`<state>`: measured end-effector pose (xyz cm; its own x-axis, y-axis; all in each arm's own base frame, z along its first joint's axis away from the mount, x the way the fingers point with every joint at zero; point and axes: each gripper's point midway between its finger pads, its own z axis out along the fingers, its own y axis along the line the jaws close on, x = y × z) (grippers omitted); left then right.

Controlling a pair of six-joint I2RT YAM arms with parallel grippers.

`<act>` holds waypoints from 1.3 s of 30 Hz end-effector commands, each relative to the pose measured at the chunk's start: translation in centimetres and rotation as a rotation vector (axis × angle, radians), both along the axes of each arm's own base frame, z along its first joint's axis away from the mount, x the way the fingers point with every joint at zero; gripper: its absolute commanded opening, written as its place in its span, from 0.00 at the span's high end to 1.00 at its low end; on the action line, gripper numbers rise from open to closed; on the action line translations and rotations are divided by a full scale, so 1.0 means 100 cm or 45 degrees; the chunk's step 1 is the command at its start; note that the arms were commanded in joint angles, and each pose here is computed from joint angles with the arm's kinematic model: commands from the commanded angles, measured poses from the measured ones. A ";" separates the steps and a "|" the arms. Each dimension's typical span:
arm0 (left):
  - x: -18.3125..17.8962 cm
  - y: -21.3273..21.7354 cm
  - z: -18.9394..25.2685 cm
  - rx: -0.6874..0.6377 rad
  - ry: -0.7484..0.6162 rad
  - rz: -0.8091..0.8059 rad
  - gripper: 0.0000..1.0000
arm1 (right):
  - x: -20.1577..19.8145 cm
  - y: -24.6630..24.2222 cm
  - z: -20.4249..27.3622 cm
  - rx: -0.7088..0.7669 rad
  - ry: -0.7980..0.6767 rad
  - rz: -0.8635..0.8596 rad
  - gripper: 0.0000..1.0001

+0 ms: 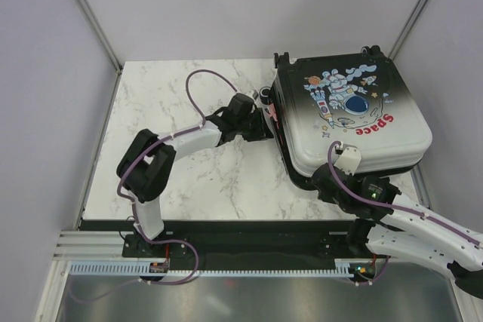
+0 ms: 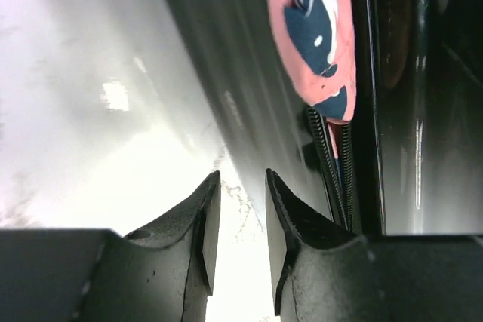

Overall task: Pack the luggage
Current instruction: Zip the luggage at the center of the board.

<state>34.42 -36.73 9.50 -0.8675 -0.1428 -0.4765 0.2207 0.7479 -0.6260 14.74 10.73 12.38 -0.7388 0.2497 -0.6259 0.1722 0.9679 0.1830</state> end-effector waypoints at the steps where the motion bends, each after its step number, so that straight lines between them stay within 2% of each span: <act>1: 0.015 0.026 0.043 0.037 -0.111 0.170 0.64 | 0.002 -0.003 -0.006 0.009 -0.008 -0.051 1.00; 5: 0.021 0.040 0.038 0.038 -0.068 0.227 0.63 | 0.001 -0.006 -0.005 0.016 -0.018 -0.065 1.00; 15: 0.043 0.011 0.050 -0.087 -0.103 0.168 0.62 | 0.003 -0.005 -0.004 -0.006 -0.021 -0.058 1.00; 39: 0.074 -0.005 0.064 -0.129 -0.185 0.201 0.60 | 0.005 -0.004 -0.004 -0.047 -0.015 -0.033 1.00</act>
